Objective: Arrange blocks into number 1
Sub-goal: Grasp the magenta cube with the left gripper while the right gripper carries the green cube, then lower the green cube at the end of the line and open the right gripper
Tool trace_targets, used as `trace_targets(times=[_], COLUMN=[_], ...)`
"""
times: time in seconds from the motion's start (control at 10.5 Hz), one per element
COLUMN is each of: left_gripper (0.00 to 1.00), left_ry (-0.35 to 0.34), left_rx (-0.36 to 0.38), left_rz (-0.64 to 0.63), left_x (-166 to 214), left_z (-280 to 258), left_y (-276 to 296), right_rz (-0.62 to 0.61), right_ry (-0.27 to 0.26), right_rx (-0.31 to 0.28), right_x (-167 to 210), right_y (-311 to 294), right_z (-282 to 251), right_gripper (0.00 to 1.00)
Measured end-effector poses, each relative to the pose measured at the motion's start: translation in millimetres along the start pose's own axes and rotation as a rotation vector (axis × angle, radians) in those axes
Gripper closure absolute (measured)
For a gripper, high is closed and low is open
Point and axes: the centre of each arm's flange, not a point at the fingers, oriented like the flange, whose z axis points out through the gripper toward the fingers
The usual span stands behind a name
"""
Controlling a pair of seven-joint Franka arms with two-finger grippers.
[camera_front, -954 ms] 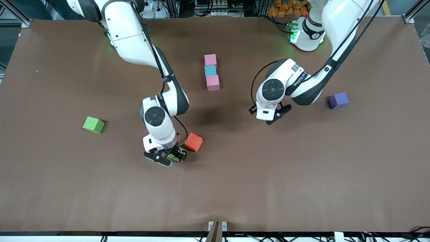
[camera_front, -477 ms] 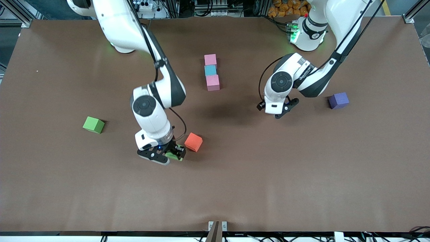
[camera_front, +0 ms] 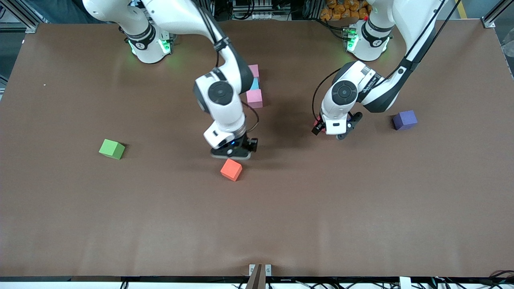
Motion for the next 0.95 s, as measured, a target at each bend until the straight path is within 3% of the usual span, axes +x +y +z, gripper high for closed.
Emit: trace_targets(times=[0.29,0.67,0.95], left_gripper=[0.0,0.0,0.0], left_ry=[0.018,0.015,0.009], left_rx=[-0.021,-0.043,-0.07], left_rz=[-0.041,-0.046,-0.047], left_x=[-9.1,-17.1,-17.3], left_z=[9.5,23.6,26.4], left_y=[-17.8,-31.3,-33.0], right_rz=[-0.07,-0.088,-0.093], right_ry=[-0.047,-0.04,-0.067], right_rx=[-0.007,0.041,0.049], right_x=[-34.8,-82.4,-105.9], right_y=[-10.7,-28.1,-18.9], right_z=[21.0,37.6,31.1], right_gripper=[0.42,0.42,0.42])
